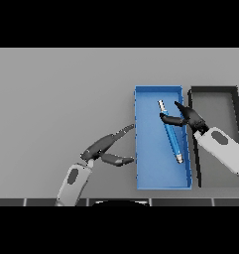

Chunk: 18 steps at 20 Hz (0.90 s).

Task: Pick up the blue pipe and place it into the blue bin.

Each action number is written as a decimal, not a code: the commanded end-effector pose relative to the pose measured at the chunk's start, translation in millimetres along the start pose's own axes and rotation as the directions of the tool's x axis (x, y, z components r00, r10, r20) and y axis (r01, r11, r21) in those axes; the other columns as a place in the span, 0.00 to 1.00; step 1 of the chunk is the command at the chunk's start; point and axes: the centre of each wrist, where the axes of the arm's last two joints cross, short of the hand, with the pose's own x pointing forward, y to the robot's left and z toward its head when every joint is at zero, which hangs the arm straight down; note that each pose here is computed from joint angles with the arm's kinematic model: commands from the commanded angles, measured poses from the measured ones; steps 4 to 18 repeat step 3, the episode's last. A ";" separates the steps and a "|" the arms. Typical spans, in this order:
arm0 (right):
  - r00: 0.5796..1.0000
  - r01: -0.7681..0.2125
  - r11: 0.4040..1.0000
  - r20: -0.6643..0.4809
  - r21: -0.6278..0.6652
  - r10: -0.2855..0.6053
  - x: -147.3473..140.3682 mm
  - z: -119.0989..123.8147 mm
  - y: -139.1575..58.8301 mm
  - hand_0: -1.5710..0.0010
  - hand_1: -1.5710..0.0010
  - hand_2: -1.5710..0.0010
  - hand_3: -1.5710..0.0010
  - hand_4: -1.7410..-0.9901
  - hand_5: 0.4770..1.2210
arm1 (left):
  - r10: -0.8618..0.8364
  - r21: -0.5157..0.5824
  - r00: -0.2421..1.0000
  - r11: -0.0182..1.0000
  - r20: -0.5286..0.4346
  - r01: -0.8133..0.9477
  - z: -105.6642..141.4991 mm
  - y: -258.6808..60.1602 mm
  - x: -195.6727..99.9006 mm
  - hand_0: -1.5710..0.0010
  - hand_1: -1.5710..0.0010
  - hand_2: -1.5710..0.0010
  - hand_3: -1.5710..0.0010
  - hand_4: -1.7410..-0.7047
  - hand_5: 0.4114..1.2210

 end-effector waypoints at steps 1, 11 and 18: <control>1.000 -0.012 1.000 -0.001 -0.002 0.012 -2.8 1.6 -1.0 1.00 1.00 1.00 1.00 0.96 0.24 | 0.007 -0.002 1.000 1.000 -0.002 -0.007 1.4 -0.7 -1.0 1.00 1.00 1.00 1.00 0.83 0.02; 1.000 -0.002 1.000 0.002 0.003 0.002 -4.6 3.4 -0.7 1.00 1.00 1.00 1.00 0.96 0.22 | 0.006 0.010 1.000 1.000 0.000 -0.006 0.4 1.2 0.5 1.00 1.00 1.00 1.00 0.83 0.02; 1.000 -0.002 1.000 0.002 0.003 0.002 -4.6 3.4 -0.7 1.00 1.00 1.00 1.00 0.96 0.22 | 0.006 0.010 1.000 1.000 0.000 -0.006 0.4 1.2 0.5 1.00 1.00 1.00 1.00 0.83 0.02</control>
